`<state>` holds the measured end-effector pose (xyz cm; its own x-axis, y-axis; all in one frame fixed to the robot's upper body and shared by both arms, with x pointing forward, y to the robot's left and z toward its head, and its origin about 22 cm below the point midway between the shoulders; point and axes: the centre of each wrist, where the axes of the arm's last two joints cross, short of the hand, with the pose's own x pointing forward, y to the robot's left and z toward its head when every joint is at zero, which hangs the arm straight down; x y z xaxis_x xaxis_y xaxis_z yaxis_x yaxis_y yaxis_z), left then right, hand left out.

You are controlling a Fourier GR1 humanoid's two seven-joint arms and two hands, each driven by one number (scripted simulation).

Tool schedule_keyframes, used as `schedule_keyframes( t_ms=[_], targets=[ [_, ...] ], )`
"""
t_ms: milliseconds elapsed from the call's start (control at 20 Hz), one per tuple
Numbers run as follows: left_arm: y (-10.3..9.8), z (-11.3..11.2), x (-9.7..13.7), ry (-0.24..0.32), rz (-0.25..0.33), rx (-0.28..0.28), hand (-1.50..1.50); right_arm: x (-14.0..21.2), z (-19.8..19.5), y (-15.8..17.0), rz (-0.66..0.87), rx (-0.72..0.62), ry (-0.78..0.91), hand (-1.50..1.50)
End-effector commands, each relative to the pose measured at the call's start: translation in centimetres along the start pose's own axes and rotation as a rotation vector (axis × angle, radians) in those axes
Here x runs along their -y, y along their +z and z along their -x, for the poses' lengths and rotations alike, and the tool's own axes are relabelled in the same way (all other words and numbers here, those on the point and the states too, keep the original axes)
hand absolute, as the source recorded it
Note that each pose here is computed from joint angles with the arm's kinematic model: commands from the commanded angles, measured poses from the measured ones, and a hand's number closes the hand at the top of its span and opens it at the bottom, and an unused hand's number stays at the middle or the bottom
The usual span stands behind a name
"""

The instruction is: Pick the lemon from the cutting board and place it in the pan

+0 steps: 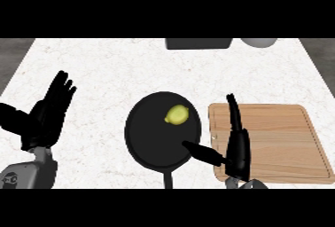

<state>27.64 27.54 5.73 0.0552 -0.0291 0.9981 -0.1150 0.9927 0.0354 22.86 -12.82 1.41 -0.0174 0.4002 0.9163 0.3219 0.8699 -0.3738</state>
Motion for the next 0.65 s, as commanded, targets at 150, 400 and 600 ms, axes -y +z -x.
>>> schedule_keyframes(
  t_ms=[150, 400, 600],
  targets=[
    [0.5, 1.2, 0.0, 0.001, -0.006, -0.003, 0.00, 7.4, 1.5, 5.9, -0.088, 0.040, -0.130, -1.50],
    [-0.1, -0.9, -0.6, -0.003, 0.006, 0.006, 0.00, 11.3, 3.9, 8.0, -0.069, 0.076, -0.112, -1.50],
    [0.3, -1.0, -0.4, -0.008, 0.008, 0.003, 0.00, 10.4, 3.3, 9.7, -0.058, 0.055, -0.091, -1.50]
  ],
)
